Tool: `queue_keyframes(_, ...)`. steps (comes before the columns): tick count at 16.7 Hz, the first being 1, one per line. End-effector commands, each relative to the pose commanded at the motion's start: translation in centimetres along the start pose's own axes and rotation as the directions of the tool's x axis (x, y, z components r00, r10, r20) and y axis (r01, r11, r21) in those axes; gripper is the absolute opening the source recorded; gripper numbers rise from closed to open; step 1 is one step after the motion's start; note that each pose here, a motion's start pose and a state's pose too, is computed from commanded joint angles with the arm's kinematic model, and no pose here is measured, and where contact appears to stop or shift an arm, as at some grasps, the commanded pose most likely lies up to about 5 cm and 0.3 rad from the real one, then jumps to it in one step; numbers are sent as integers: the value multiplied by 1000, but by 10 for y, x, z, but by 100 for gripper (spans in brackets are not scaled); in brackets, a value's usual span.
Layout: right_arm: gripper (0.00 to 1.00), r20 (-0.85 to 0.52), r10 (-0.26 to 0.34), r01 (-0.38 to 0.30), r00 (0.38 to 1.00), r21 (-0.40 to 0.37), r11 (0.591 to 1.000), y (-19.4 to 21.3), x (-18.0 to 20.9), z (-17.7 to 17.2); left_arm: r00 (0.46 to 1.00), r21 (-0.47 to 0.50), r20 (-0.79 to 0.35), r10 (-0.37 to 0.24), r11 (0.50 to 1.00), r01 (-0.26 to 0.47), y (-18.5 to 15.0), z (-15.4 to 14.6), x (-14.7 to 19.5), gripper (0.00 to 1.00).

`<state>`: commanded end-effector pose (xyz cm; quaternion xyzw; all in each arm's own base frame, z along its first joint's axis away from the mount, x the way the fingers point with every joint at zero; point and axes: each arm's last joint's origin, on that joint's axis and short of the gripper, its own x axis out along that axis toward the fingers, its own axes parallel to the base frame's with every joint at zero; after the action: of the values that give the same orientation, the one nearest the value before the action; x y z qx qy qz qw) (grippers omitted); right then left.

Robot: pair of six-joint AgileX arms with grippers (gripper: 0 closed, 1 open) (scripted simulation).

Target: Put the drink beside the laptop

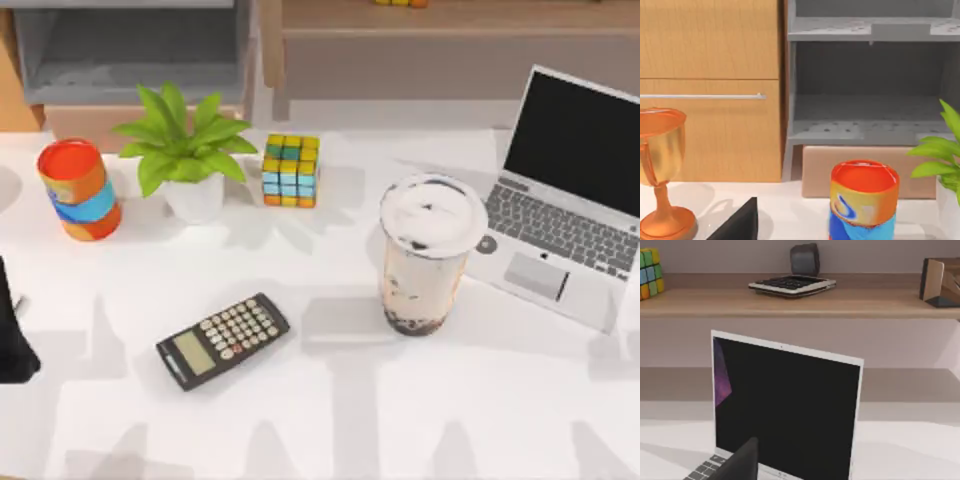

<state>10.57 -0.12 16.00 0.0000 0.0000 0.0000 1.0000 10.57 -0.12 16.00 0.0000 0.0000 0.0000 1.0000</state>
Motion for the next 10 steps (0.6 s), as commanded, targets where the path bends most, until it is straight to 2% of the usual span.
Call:
queue_keyframes(5, 100, -15, 5, -5, 1000, 2, 1000, 3, 3, 1, 1000, 0, 0, 0, 1000, 0, 0, 0, 0, 100)
queue_keyframes(10, 100, -102, 12, -13, 995, -16, 1000, 18, 19, -1, 1000, 0, 0, 0, 1000, 0, 0, 0, 0, 100)
